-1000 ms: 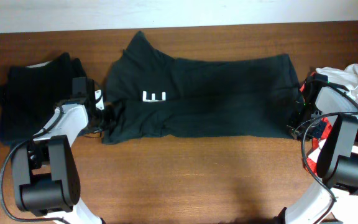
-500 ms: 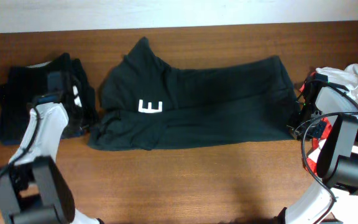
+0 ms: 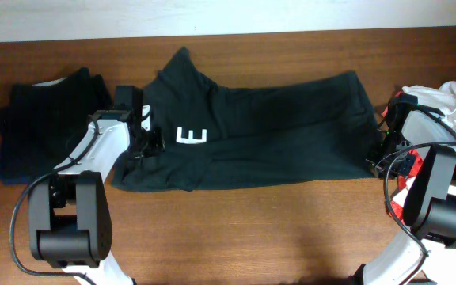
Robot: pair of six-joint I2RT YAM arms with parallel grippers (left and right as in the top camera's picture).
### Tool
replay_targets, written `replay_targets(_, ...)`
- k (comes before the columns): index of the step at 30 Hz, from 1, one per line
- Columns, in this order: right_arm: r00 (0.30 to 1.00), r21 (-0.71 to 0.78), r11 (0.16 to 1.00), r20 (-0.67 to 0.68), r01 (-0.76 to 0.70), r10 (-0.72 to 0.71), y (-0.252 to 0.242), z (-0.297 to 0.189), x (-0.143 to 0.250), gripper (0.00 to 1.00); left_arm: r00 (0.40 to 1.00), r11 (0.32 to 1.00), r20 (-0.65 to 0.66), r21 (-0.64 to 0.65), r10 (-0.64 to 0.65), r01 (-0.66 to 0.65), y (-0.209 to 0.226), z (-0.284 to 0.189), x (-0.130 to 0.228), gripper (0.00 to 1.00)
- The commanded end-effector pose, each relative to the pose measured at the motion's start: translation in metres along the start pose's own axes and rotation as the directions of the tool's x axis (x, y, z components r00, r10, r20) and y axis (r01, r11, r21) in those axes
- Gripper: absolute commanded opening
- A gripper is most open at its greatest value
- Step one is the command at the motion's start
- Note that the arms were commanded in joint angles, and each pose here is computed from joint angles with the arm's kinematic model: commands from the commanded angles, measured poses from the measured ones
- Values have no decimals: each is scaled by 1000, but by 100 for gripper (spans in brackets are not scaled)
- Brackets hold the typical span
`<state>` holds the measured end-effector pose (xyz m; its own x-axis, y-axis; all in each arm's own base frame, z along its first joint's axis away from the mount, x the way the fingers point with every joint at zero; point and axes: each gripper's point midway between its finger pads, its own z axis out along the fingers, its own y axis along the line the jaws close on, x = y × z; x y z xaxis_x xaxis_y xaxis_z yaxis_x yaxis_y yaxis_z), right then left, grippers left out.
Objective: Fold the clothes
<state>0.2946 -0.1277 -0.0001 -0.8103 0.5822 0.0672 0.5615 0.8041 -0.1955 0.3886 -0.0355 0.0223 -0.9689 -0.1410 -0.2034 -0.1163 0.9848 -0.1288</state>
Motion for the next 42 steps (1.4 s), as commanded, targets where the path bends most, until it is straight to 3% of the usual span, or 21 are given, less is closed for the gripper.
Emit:
replay_targets(1,1000,23,1000,-13,-13,13,-6,6,4,18,999,1000,50,1,8,-8,-1,-4,-17,0)
replay_targets(4,1000,23,1000,-12,-13,13,-6,6,3,18,978,987,134,54,-159,153,11,-22,-51,1)
replay_targets(6,1000,23,1000,-12,-13,13,-6,6,3,18,963,975,160,97,-215,201,12,-24,-61,11)
replay_targets(8,1000,23,1000,-13,-13,13,-6,6,3,19,965,975,153,95,-212,200,12,-23,-59,59)
replay_targets(10,1000,23,1000,-13,-13,13,-6,6,4,19,972,974,79,70,-219,214,14,-21,-40,73)
replay_targets(11,1000,19,1000,-14,-12,13,-5,6,4,19,974,973,3,43,-227,227,16,-20,-20,75)
replay_targets(13,1000,-12,1000,-28,-5,4,0,6,6,19,956,969,-162,-19,-246,247,21,-21,24,68)
replay_targets(16,998,-66,998,-61,12,-16,9,5,13,19,948,969,-200,-45,-248,244,28,-7,46,55)
replay_targets(23,985,-57,997,-164,44,-53,3,3,39,17,916,960,-289,-113,-279,257,49,32,115,55)
replay_targets(26,978,-36,998,-201,46,-52,-2,1,48,16,866,916,-324,-258,-381,306,88,20,137,55)
replay_targets(28,976,-86,996,-211,36,-54,6,-7,48,10,853,902,-314,-260,-418,346,98,19,135,55)
replay_targets(31,998,-134,991,-50,27,-34,8,-62,13,11,878,927,-313,-223,-363,303,98,18,126,56)
replay_targets(32,999,-158,987,36,27,-22,10,-85,-7,33,884,924,-297,-247,-360,293,103,17,123,56)
replay_targets(33,996,-172,985,88,29,-14,12,-95,-20,40,887,921,-286,-258,-361,292,106,16,120,56)
replay_targets(37,978,-313,935,172,166,-116,50,-94,-41,42,890,921,-276,-251,-363,298,106,17,117,57)
replay_targets(42,970,-363,906,179,219,-163,90,-61,-56,42,892,922,-269,-240,-362,302,105,18,115,57)
